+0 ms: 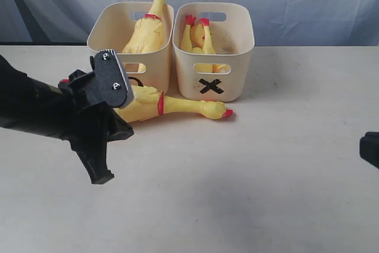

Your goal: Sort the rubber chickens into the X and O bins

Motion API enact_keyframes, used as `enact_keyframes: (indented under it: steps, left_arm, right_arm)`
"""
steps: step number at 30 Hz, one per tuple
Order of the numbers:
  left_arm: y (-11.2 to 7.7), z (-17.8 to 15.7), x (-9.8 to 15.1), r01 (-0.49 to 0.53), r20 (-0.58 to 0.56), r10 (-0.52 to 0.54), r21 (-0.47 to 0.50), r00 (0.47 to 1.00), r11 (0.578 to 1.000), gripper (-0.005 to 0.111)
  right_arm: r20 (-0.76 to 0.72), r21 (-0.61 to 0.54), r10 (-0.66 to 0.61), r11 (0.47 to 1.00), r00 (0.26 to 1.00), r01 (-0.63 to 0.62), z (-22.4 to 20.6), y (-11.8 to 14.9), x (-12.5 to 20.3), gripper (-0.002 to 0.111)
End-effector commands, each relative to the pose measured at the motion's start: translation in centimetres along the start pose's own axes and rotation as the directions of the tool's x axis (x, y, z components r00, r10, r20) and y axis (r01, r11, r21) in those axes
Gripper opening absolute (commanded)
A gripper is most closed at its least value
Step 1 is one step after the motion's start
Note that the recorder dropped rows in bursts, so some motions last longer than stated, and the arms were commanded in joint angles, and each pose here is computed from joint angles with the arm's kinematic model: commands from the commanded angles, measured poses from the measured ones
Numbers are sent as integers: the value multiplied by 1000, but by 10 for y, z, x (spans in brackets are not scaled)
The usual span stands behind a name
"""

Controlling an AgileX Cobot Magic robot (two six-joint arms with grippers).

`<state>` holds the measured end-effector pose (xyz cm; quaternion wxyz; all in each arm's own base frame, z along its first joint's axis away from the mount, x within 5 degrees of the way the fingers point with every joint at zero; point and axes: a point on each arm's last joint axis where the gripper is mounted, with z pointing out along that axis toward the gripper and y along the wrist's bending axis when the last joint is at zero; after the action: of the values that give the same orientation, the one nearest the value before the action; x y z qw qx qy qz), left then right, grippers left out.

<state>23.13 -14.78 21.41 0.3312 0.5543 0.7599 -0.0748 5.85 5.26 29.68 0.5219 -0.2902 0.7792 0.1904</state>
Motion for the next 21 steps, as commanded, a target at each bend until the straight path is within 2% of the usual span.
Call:
enact_keyframes:
  steps: [1, 4, 12, 17, 21]
  left_arm:
    - [-5, 0, -1, 40, 18, -40, 0, 999, 999, 0]
    - [-6, 0, -2, 75, 29, -75, 5, 997, 997, 0]
    - [-6, 0, -2, 86, 33, -86, 7, 996, 996, 0]
    - [-6, 0, -3, 120, 44, -121, 16, 992, 993, 0]
    - [-6, 0, -3, 123, 45, -124, 16, 991, 992, 0]
  right_arm:
    - [-77, -57, 29, 998, 997, -33, 3, 4, 7, -1]
    - [-125, -96, 33, 994, 992, -45, 2, 8, 11, -1]
    - [-155, -118, 30, 992, 987, -49, 2, 10, 13, -1]
    - [-151, -115, 31, 992, 988, -49, 2, 10, 13, -1]
    - [-86, -76, 51, 995, 995, -57, 3, 6, 7, -1]
